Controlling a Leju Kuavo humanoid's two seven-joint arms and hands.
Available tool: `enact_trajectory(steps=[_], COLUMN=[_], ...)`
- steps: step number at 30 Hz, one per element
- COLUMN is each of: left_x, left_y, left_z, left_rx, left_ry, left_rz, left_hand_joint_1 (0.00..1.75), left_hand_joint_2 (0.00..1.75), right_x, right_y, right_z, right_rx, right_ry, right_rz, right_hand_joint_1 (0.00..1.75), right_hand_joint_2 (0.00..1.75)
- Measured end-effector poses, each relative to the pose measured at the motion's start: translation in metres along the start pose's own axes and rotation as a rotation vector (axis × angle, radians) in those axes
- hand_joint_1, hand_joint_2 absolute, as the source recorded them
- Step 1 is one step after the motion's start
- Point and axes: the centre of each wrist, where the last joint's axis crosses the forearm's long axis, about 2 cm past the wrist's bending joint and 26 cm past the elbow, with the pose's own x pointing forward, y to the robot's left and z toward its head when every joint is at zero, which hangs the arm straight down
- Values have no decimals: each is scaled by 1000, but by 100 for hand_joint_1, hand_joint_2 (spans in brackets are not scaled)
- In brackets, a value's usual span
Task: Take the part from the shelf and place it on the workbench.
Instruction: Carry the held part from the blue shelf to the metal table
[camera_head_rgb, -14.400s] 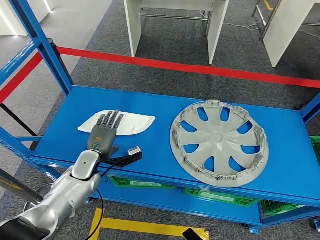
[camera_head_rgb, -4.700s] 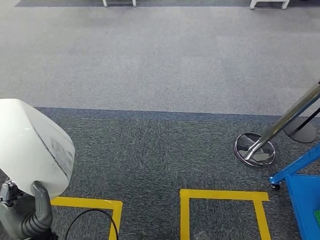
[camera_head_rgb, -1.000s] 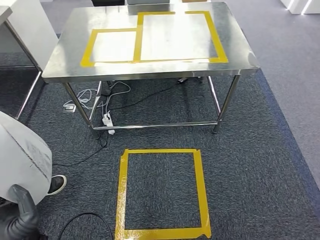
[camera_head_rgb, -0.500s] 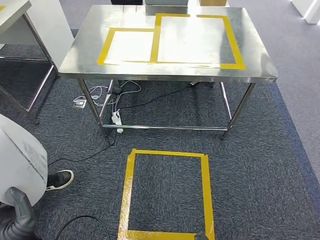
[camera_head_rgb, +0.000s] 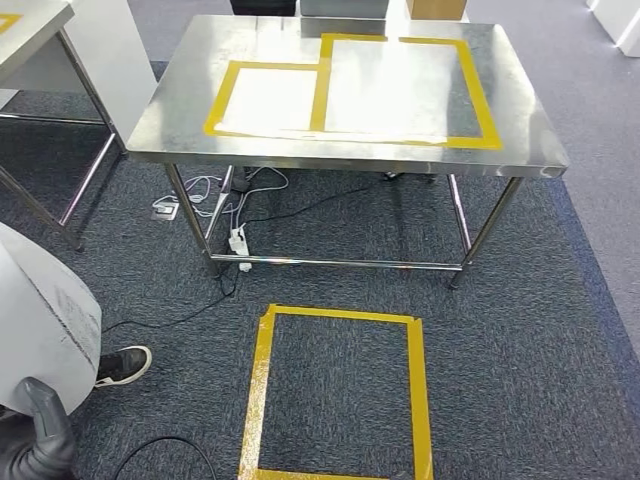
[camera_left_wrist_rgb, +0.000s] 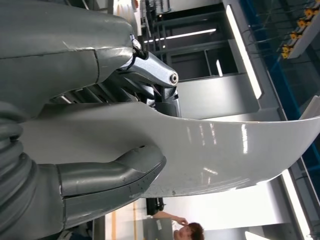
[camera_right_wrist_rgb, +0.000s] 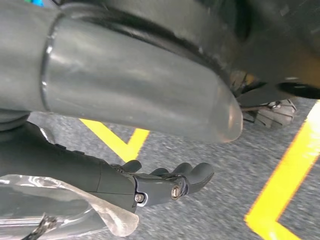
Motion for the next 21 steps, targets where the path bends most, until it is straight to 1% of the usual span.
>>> enact_trajectory(steps=[12, 16, 21], left_x=[1, 3, -1], left_y=[1, 4, 11], left_z=[1, 3, 1], left_rx=[9, 37, 62], left_ry=[3, 14, 20], left_rz=[-4, 6, 17], left_hand_joint_1=[175, 175, 175], left_hand_joint_2=[175, 175, 175], right_x=[-1, -3, 5], right_y=[-1, -2, -5], right_z=[0, 0, -1], right_rx=[-1, -22, -35], right_ry=[-4, 24, 23], right_rz=[2, -3, -26], right_hand_joint_1=[0, 0, 0], right_hand_joint_2=[0, 0, 0])
